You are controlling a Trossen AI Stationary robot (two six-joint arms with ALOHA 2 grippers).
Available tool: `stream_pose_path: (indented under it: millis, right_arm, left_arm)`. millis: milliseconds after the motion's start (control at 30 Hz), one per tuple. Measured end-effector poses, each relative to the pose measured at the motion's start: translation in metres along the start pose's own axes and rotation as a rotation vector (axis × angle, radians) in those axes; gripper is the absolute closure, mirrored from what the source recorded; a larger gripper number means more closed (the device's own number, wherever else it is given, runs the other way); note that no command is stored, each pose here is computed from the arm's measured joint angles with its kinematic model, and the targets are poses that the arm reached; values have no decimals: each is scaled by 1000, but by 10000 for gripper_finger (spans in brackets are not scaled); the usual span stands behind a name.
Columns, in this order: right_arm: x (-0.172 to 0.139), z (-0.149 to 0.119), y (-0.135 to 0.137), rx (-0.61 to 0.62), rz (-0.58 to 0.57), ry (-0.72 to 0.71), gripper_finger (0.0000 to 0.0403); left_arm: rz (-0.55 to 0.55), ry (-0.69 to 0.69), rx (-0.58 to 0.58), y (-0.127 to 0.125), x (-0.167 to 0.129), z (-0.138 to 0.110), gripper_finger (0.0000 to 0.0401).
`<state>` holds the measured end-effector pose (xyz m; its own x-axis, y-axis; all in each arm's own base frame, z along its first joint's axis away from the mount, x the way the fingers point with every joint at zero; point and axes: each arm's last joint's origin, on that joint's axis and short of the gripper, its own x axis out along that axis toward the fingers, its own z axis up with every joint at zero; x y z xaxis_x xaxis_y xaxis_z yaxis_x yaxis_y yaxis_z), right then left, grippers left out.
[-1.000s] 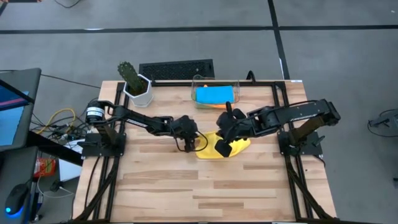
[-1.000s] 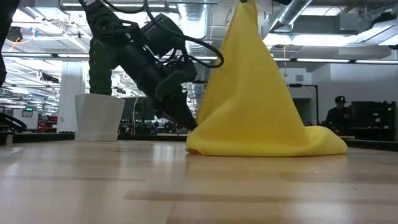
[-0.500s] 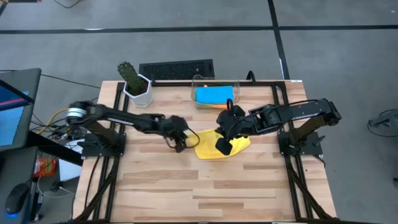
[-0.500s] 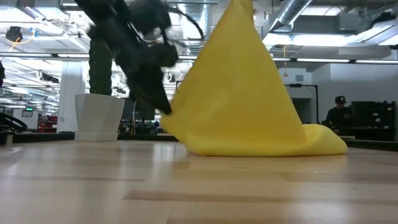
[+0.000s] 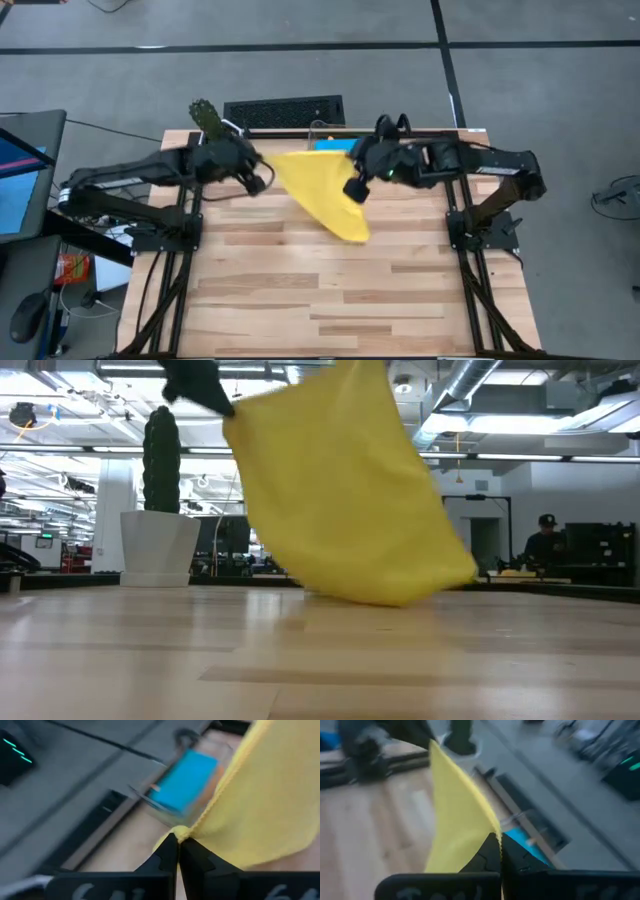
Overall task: Fold microfiber towels
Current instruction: Fold the yellow towel
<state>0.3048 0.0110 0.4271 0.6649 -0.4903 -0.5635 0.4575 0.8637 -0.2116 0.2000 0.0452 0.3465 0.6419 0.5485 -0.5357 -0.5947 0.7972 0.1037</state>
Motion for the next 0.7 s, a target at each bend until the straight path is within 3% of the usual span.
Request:
stream_pose_path:
  millis: [133,267,400,533,700]
  right_arm:
    - [-9,15,-19,-35,-103,-59,393]
    - [-15,24,-29,-15,-114,-93,393]
    - [-19,21,-21,-4,-84,-83,393]
    - [-22,11,0,9,-37,-28,393]
    - [-24,-9,44,39,45,52,393]
  left_arm:
    - [87,-59,69,19,-28,33,401]
    - [118,-69,110,29,-48,57,401]
    - [112,-26,139,33,-61,65,401]
    - [-19,77,123,29,-64,58,401]
    - [-223,273,60,11,-57,33,401]
